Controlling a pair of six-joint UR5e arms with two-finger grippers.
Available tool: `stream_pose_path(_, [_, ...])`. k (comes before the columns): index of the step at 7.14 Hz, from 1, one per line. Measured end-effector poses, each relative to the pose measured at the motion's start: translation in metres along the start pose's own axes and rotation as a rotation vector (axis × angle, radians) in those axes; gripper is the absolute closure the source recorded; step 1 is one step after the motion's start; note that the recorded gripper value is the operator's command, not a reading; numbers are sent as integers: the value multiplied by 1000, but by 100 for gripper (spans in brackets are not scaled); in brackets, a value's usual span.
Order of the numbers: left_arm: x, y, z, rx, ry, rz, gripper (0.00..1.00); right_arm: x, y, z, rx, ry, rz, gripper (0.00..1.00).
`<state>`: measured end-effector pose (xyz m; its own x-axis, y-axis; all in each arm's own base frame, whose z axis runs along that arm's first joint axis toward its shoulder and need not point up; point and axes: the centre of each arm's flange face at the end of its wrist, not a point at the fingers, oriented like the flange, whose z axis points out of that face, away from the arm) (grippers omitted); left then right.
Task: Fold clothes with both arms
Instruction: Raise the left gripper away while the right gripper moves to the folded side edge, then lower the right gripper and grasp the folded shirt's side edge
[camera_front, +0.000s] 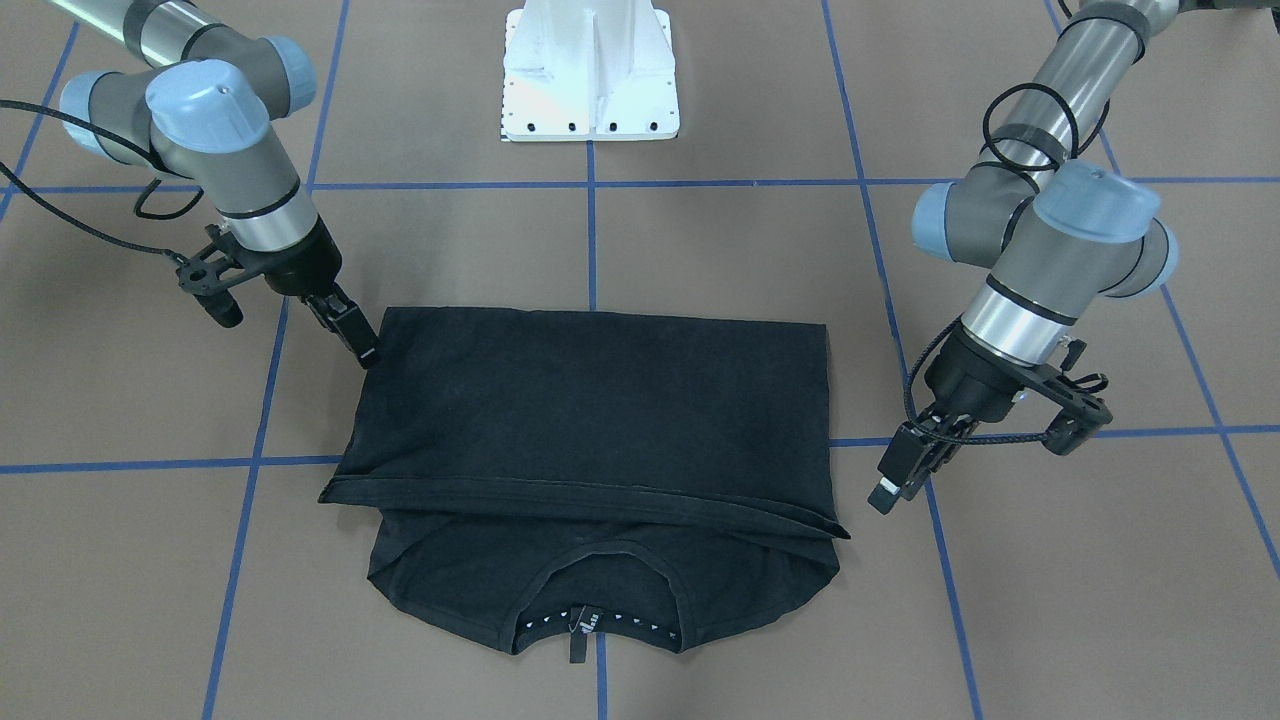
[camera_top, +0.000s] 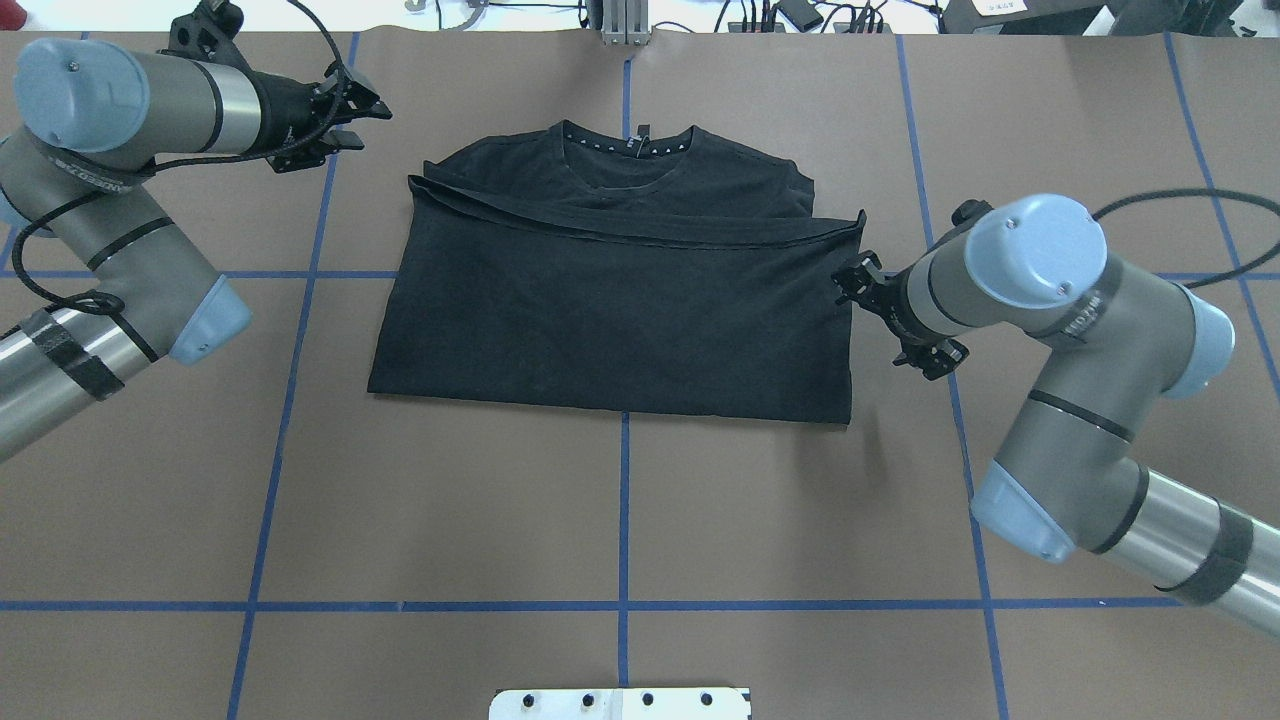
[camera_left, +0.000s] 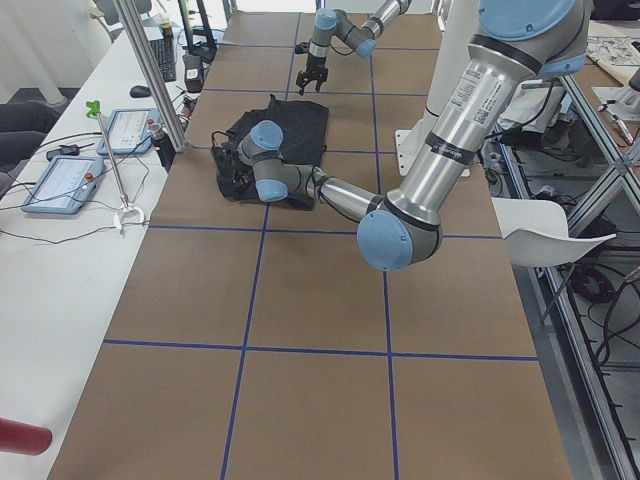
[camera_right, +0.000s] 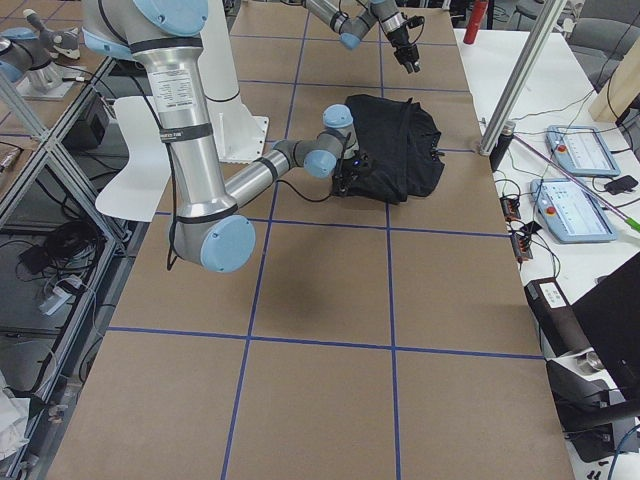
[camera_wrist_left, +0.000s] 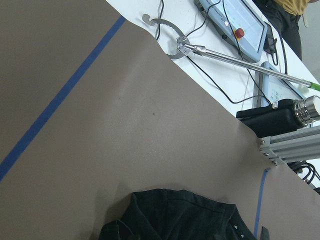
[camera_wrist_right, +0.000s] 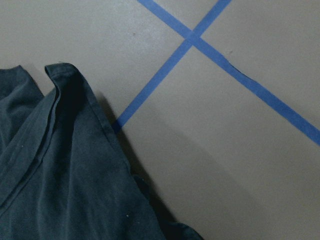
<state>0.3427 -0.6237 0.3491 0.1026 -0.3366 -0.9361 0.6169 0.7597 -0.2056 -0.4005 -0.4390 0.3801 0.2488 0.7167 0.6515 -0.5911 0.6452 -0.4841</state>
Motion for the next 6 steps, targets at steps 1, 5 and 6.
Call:
stream_pose_path(1, [2,0,-1,3,-2,-1,42,14,7,5,-19,-20,11,2])
stream_pose_path(5, [6,1,-4,4,1,0,42,38,49,24,-24,-16,-9,23])
stream_pose_path(6, [6,1,-4,4,1,0,42,39,52,25,-26,-14,-12,24])
